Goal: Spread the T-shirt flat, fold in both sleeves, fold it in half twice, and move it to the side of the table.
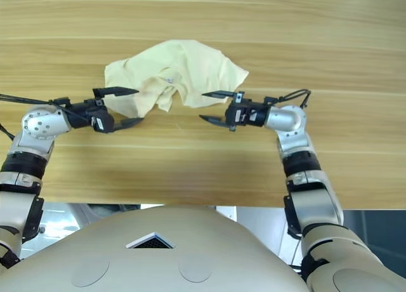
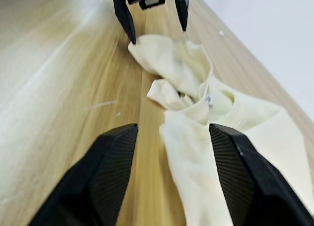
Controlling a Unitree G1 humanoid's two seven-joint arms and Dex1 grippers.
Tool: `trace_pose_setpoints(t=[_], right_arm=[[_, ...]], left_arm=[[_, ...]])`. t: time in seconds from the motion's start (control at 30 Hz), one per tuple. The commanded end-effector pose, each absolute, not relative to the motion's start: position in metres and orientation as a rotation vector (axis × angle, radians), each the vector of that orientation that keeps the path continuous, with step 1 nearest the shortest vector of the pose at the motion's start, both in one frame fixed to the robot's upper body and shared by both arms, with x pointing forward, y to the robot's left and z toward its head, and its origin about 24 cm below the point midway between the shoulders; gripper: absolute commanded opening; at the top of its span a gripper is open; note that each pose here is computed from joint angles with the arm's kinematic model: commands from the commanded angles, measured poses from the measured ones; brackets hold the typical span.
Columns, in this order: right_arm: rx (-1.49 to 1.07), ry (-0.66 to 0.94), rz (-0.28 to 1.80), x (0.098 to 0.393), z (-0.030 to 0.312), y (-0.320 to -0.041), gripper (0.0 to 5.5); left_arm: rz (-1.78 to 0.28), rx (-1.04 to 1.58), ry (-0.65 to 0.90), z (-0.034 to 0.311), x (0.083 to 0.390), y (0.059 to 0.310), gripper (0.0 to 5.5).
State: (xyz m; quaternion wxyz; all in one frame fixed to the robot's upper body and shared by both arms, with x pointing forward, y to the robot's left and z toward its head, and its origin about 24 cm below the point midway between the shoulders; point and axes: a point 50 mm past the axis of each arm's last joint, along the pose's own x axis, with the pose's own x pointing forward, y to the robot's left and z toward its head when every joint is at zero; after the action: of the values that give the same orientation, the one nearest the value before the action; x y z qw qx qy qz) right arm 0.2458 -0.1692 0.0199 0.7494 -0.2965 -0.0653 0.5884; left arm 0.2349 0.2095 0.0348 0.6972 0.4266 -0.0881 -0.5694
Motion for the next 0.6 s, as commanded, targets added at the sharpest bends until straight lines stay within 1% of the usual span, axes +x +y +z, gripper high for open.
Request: trace_pose_setpoints(t=[0.03,0.13,0.27,0.4,0.5,0.6], right_arm=[[-0.703,-0.080,1.279,0.248,0.013,-0.173,2.69],[-0.726,-0.056,1.259,0.249,0.008,-0.175,2.69],[-0.751,-0.031,1.244,0.251,0.004,-0.175,2.69],[-0.768,-0.015,1.225,0.251,0.000,-0.176,2.69],[-0.749,-0.046,1.213,0.250,0.002,-0.174,2.69],[-0.751,-0.057,1.214,0.251,0.003,-0.171,2.69]], left_arm=[[-1.298,0.901,-0.239,0.045,0.225,0.213,3.71],[-1.290,0.822,-0.260,0.051,0.220,0.217,3.71],[-1.261,0.800,-0.260,0.056,0.224,0.224,3.71],[-1.226,0.695,-0.264,0.062,0.228,0.231,3.71],[-1.219,0.503,-0.220,0.060,0.240,0.236,3.71],[-1.232,0.408,-0.114,0.046,0.246,0.241,3.71]])
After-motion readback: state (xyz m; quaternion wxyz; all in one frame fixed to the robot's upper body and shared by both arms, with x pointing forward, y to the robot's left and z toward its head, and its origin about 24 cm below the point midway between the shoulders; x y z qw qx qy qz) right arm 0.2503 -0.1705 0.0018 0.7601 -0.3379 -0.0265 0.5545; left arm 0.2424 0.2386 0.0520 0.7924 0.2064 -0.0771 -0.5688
